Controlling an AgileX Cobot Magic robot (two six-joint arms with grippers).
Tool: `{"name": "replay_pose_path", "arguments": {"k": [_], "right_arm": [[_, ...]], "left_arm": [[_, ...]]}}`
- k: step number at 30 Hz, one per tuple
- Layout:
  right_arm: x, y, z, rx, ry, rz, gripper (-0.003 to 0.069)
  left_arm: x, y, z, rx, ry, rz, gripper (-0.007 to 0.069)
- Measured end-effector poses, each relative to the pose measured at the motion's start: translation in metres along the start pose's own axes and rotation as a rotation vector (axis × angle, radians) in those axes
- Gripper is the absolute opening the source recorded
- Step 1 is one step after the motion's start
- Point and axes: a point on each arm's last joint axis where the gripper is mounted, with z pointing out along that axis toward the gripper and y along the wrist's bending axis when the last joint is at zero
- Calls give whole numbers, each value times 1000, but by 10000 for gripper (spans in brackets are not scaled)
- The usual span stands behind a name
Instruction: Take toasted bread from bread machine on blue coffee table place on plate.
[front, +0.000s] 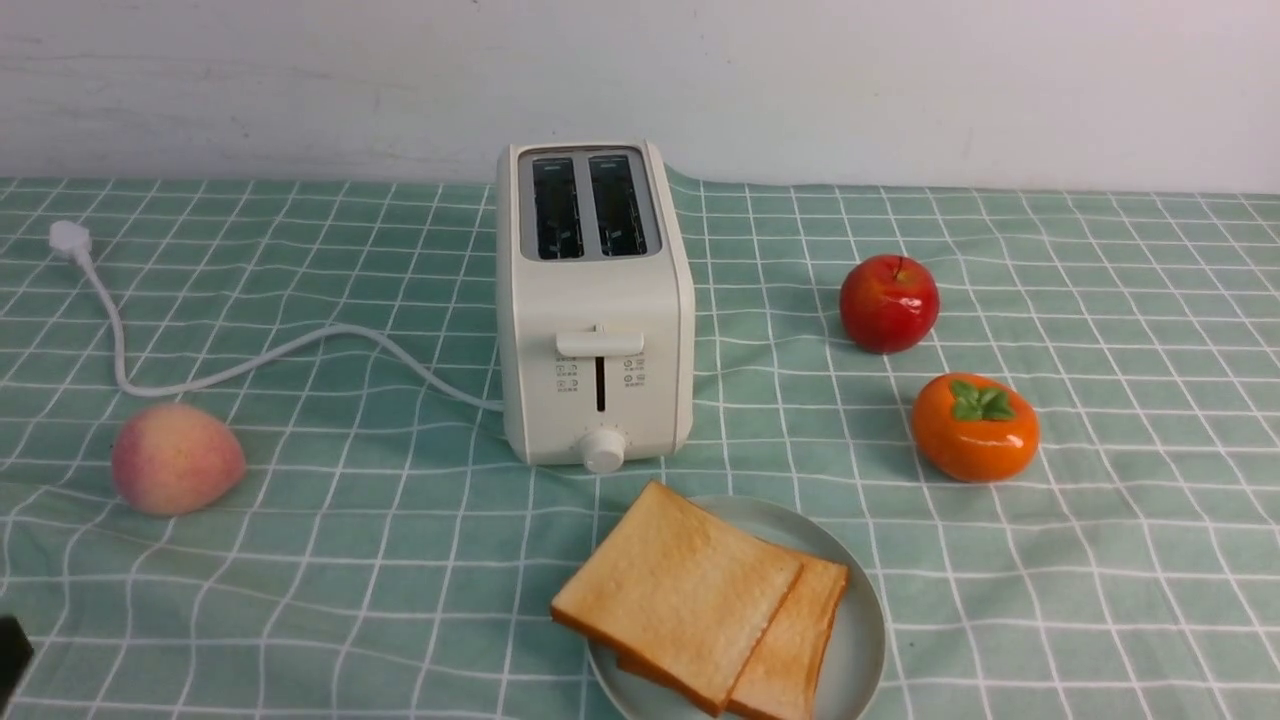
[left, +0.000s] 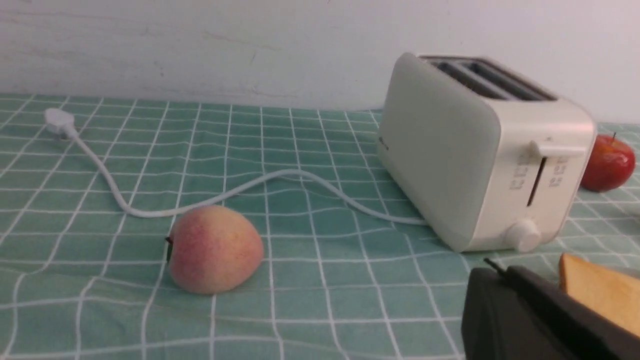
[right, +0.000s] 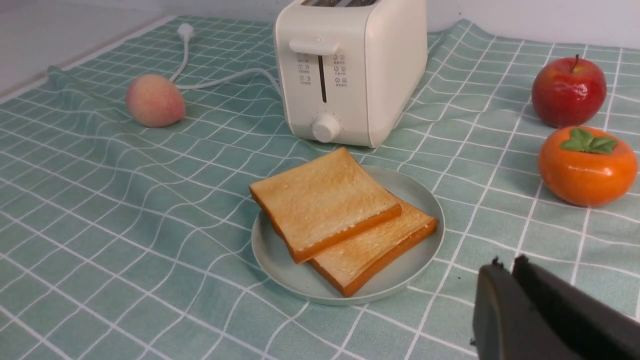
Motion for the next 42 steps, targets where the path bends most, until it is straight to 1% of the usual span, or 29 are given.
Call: {"name": "replay_pose_path", "arguments": {"k": [2, 4, 9, 42], "right_arm": [[0, 0, 0, 0, 0, 0, 33], [0, 0, 0, -1, -2, 1, 33], [0, 0, 0, 0, -2, 0, 33], [0, 0, 0, -1, -3, 0, 60]], "left_arm": [[17, 4, 0, -3, 5, -26, -11], [30, 7, 0, -17, 51, -53, -10], [48, 12, -2, -75, 228, -65, -4], [49, 12, -2, -77, 238, -69, 18]]}}
